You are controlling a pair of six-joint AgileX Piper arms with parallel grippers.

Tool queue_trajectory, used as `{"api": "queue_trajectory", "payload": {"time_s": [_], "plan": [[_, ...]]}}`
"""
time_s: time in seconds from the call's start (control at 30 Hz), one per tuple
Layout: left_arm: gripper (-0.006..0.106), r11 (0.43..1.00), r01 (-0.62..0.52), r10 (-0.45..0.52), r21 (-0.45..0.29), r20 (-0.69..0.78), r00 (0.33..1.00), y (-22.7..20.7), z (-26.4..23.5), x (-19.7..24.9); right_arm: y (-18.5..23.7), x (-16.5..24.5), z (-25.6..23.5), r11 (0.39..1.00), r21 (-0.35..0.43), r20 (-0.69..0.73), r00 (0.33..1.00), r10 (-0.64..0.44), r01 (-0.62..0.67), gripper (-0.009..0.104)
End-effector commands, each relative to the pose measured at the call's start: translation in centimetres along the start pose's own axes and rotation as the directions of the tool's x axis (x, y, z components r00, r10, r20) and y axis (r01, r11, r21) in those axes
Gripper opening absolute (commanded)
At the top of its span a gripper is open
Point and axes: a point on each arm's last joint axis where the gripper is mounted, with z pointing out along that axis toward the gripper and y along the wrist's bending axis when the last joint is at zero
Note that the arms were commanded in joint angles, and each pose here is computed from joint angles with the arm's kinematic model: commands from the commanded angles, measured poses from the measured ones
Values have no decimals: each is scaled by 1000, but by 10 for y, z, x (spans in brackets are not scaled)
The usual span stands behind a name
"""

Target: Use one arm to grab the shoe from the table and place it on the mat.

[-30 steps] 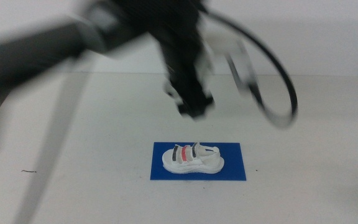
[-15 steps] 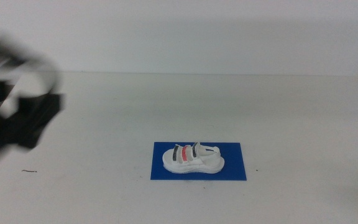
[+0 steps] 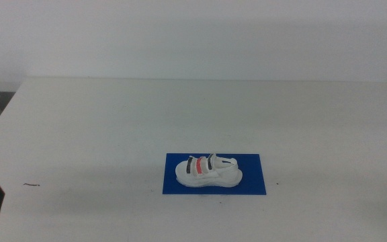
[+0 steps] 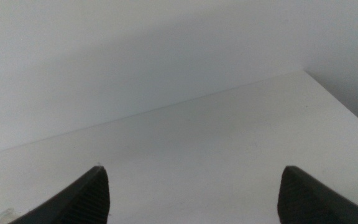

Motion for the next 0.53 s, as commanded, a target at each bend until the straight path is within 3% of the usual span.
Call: {"api": "queue_trajectory", "payload": {"time_s": [0.0, 0.17, 0.5], "plan": [[94, 1000, 15, -14, -14, 47, 999, 2, -2, 9, 0, 0, 0, 1000, 0, 7, 1000, -15, 15, 79], [94, 997, 77, -75, -28, 54, 996, 5, -1, 24, 0, 0, 0, 1000, 0, 7, 1000, -15, 15, 79], [94, 996, 82, -80, -28, 56, 995, 5, -1, 24, 0, 0, 0, 1000, 0, 7, 1000, -15, 15, 79]]}}
